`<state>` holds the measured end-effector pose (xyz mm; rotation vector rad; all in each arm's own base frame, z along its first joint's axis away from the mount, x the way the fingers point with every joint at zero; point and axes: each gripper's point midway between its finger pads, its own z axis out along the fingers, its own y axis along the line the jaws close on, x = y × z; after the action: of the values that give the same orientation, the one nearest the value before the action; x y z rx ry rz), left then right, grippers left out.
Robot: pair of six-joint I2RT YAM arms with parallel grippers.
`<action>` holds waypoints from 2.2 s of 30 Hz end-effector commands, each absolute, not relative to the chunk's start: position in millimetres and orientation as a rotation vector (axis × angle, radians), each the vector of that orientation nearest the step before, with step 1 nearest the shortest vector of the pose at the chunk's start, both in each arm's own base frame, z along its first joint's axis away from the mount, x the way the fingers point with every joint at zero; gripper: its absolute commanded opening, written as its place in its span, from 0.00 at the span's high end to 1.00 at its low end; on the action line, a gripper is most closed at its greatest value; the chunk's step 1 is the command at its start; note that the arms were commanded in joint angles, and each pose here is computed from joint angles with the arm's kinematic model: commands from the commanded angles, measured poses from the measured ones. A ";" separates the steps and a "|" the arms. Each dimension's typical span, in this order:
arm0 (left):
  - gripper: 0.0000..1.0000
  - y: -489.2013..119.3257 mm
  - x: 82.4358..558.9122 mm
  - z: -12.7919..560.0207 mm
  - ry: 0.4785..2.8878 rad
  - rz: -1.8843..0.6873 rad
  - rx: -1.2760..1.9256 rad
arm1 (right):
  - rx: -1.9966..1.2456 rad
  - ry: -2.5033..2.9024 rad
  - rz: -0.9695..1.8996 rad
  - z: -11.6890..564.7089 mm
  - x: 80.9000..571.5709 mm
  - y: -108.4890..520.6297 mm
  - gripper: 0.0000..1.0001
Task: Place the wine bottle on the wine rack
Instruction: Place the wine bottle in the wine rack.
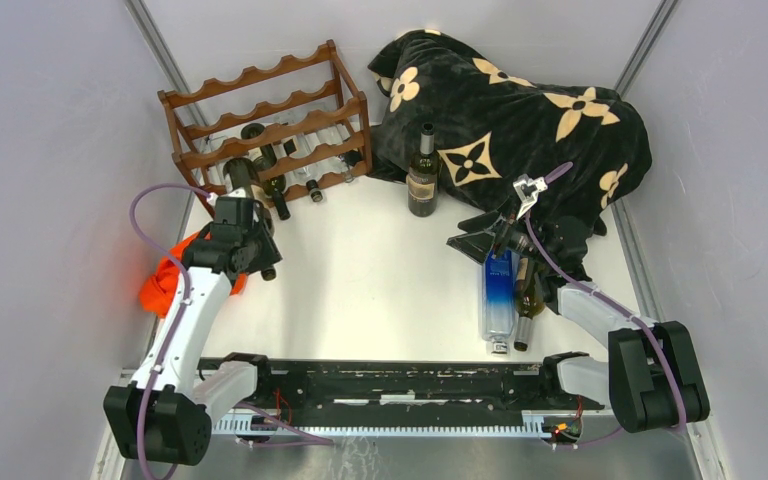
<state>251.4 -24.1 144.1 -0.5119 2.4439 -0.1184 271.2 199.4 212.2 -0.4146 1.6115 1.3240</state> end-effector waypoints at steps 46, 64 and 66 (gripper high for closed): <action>0.98 90.9 398.6 212.5 2.184 0.348 -0.512 | -0.465 1.532 1.323 237.4 273.0 199.4 0.02; 0.98 105.6 439.9 196.9 2.229 0.337 -0.424 | -0.475 1.516 1.333 241.9 270.1 199.7 0.02; 0.98 106.1 442.4 195.9 2.218 0.337 -0.423 | -0.476 1.514 1.332 242.5 270.0 199.5 0.02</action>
<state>399.4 97.5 144.8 -0.5005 2.4322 0.3323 267.5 199.6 214.5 -0.4127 1.6171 1.3580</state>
